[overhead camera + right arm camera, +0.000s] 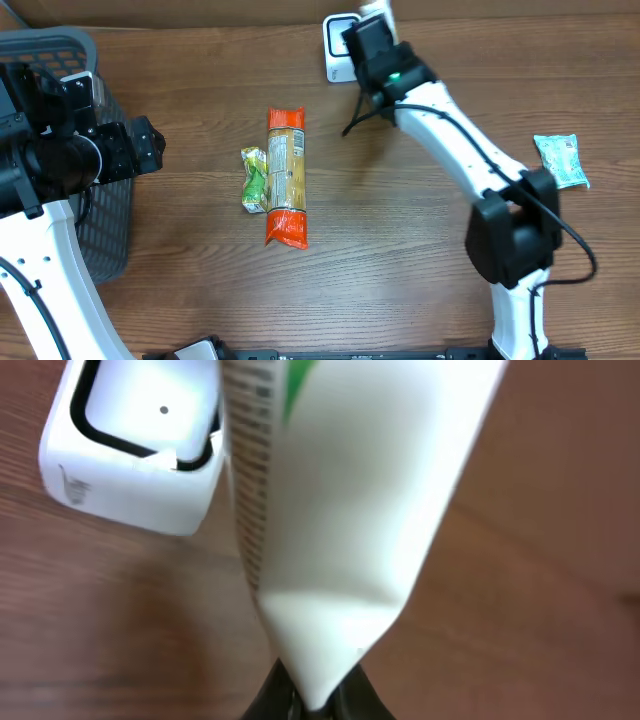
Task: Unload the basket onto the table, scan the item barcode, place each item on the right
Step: 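Hold the tube in front of the scanner window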
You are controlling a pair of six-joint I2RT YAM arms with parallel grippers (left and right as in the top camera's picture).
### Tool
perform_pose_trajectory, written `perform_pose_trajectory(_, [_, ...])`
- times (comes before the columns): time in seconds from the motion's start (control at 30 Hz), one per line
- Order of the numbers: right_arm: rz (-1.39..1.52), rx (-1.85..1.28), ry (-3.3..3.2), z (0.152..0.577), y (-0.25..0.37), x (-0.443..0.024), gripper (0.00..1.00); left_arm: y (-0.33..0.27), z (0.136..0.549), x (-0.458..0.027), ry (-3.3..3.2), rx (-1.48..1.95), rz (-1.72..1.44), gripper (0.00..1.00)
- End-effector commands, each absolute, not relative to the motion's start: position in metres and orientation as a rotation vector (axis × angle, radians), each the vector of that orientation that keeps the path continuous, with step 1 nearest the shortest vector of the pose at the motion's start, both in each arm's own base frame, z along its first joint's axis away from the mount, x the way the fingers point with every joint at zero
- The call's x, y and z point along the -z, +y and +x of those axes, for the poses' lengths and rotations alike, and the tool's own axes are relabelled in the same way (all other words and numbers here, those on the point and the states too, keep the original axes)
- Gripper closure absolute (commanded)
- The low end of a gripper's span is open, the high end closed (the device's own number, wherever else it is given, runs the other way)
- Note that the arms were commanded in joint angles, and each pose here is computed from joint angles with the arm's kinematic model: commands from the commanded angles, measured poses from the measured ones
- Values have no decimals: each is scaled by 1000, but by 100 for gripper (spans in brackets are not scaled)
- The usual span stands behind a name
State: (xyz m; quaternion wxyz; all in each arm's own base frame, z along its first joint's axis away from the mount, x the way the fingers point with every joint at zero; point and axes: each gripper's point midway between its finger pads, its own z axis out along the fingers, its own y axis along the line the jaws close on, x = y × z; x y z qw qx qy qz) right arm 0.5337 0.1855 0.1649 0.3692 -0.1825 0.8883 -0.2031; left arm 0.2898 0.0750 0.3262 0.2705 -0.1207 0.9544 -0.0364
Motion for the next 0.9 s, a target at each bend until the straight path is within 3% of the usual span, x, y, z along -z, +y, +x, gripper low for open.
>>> perform_pose_trajectory(0.0, [-609, 726, 2146, 551, 179, -191, 96, 75, 291, -326, 2574, 102, -302, 0])
perform_pose_trajectory(0.3, [-894, 820, 2002, 578, 198, -176, 96, 75, 291, -326, 2573, 102, -302, 0])
perform_pose_trajectory(0.87, [-803, 891, 2004, 603, 176, -147, 96, 75, 291, -326, 2574, 102, -302, 0])
